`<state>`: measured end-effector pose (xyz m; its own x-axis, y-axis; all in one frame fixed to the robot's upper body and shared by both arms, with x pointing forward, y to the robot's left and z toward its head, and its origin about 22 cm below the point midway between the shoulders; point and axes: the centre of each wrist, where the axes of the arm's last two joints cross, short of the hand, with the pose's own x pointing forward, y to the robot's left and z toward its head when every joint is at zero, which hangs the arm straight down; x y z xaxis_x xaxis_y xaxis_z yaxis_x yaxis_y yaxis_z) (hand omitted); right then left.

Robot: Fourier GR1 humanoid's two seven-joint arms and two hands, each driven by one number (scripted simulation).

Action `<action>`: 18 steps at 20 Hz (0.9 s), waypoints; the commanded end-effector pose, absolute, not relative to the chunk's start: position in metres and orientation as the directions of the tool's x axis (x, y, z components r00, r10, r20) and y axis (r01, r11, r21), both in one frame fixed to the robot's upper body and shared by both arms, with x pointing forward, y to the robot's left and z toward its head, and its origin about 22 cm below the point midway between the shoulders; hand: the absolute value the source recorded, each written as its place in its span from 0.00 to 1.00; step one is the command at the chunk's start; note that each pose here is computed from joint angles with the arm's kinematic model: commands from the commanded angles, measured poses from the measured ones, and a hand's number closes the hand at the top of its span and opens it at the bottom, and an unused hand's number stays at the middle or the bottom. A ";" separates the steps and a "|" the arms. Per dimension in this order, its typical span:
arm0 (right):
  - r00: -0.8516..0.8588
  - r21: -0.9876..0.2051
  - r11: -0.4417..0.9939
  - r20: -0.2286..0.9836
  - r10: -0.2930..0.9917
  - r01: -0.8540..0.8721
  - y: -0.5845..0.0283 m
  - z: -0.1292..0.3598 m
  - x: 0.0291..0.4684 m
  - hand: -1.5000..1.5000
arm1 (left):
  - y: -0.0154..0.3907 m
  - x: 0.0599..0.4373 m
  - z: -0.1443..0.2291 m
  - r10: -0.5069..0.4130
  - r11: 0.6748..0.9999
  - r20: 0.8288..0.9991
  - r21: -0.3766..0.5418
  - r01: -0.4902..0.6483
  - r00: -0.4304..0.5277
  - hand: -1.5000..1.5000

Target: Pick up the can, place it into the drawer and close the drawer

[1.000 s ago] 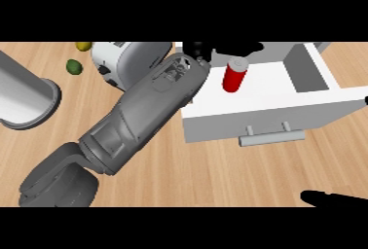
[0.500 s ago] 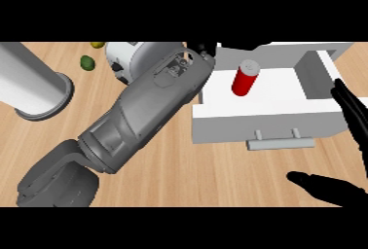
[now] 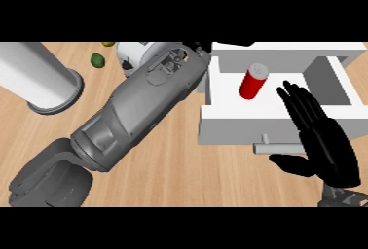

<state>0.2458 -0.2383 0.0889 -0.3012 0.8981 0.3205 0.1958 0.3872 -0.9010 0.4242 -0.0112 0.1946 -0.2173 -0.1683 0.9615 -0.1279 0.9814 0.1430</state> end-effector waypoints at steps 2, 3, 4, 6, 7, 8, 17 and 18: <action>-0.254 -0.904 0.365 0.307 0.917 0.224 -0.233 0.052 0.277 0.00 | 0.005 0.425 0.205 -0.160 0.983 0.964 0.137 -0.122 -0.212 0.00; -0.247 -0.891 0.384 0.325 0.913 0.244 -0.230 0.049 0.274 0.00 | 0.021 0.432 0.205 -0.182 0.976 0.960 0.149 -0.159 -0.214 0.00; -0.234 -0.896 0.375 0.323 0.917 0.237 -0.229 0.041 0.282 0.00 | 0.014 0.425 0.213 -0.164 0.982 0.965 0.140 -0.128 -0.202 0.00; -0.226 -0.906 0.354 0.304 0.926 0.232 -0.237 0.023 0.291 0.00 | 0.023 0.425 0.214 -0.191 0.977 0.958 0.165 -0.135 -0.212 0.00; -0.206 -0.904 0.351 0.305 0.930 0.245 -0.232 0.028 0.294 0.00 | 0.041 0.428 0.226 -0.188 0.977 0.959 0.160 -0.143 -0.213 0.00; -0.204 -0.909 0.343 0.299 0.932 0.236 -0.215 0.032 0.304 0.00 | 0.028 0.420 0.218 -0.174 0.981 0.965 0.152 -0.122 -0.197 0.00; -0.161 -0.929 0.265 0.229 0.960 0.260 -0.245 0.002 0.334 0.00 | 0.071 0.410 0.217 -0.180 0.979 0.965 0.157 -0.127 -0.189 0.00; -0.144 -0.933 0.245 0.214 0.966 0.263 -0.257 0.001 0.332 0.00 | 0.082 0.413 0.233 -0.188 0.975 0.965 0.161 -0.152 -0.181 0.00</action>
